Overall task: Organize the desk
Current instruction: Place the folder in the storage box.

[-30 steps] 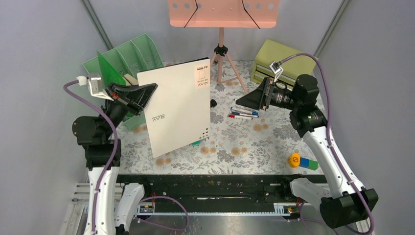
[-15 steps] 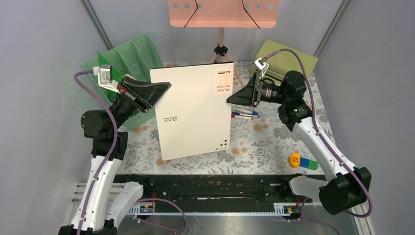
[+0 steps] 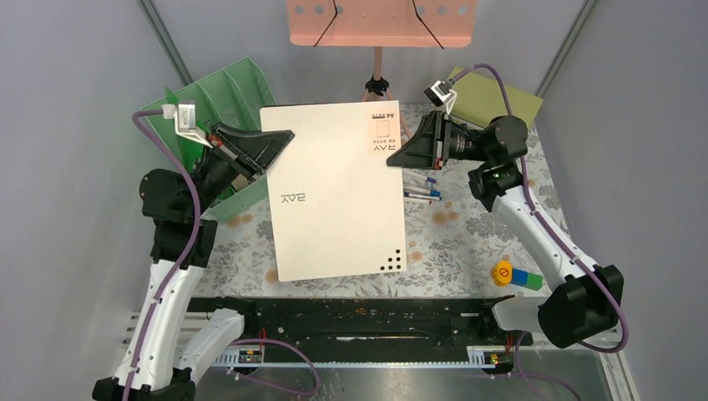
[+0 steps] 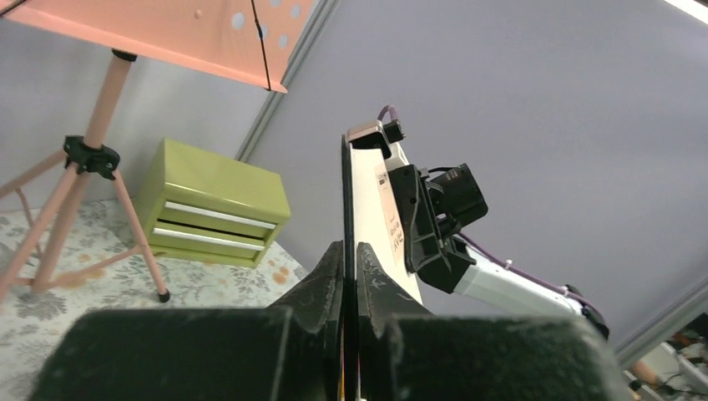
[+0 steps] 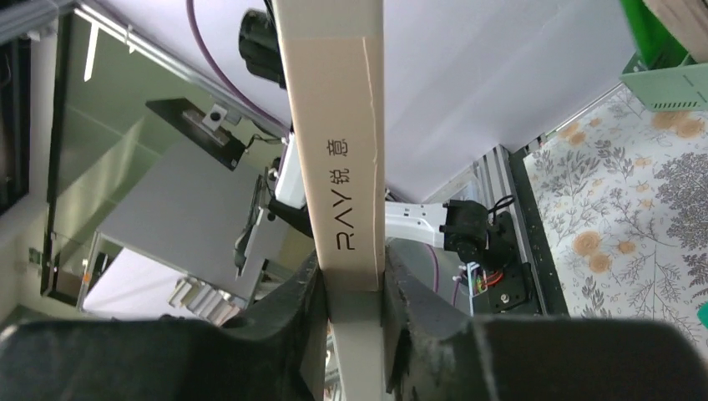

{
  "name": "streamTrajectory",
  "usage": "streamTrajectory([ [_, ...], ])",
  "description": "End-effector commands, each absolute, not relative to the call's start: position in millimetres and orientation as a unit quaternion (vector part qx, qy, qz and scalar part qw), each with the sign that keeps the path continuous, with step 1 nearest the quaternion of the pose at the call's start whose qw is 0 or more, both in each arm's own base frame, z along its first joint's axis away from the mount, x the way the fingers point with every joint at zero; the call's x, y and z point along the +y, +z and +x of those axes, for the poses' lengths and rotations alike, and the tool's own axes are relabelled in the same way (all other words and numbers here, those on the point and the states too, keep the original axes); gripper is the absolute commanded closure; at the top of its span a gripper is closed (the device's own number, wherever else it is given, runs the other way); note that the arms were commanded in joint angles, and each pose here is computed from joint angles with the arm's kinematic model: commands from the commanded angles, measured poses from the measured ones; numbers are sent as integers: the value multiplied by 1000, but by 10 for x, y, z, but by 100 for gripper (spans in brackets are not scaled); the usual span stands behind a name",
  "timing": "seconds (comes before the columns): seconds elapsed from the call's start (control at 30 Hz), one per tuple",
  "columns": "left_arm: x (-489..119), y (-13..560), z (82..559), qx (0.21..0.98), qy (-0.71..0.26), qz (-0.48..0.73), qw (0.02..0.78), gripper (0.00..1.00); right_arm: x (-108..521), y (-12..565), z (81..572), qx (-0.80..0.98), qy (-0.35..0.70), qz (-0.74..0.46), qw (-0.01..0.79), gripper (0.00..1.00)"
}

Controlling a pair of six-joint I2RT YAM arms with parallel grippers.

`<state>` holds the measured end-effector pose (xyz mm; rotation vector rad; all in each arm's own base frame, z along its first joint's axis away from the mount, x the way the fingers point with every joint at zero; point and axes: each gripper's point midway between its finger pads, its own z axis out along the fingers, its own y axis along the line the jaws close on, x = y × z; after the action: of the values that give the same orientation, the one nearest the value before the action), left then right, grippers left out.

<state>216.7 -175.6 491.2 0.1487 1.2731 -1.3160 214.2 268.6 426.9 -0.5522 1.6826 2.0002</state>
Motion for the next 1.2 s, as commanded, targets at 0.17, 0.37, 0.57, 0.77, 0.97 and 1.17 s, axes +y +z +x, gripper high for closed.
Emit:
streamTrajectory([
  [0.17,-1704,4769,2083,618,-455,144,625,80,2630,4335,1787,619,713,-263,198,100],
  [0.37,-1783,4681,1942,656,-460,184,570,61,2579,4042,1801,667,669,-252,208,100],
  [0.57,-1920,4598,1807,658,-502,227,513,52,2514,3863,1790,694,646,-242,205,100],
  [0.77,-1996,4592,1660,645,-542,253,475,52,2385,3626,1782,738,582,-255,229,100],
  [0.97,-2026,4580,1575,637,-563,264,456,57,2247,3421,1779,777,518,-267,238,100],
  [1.17,-2035,4532,1528,640,-573,268,436,67,2196,3348,1799,791,495,-264,244,100],
])
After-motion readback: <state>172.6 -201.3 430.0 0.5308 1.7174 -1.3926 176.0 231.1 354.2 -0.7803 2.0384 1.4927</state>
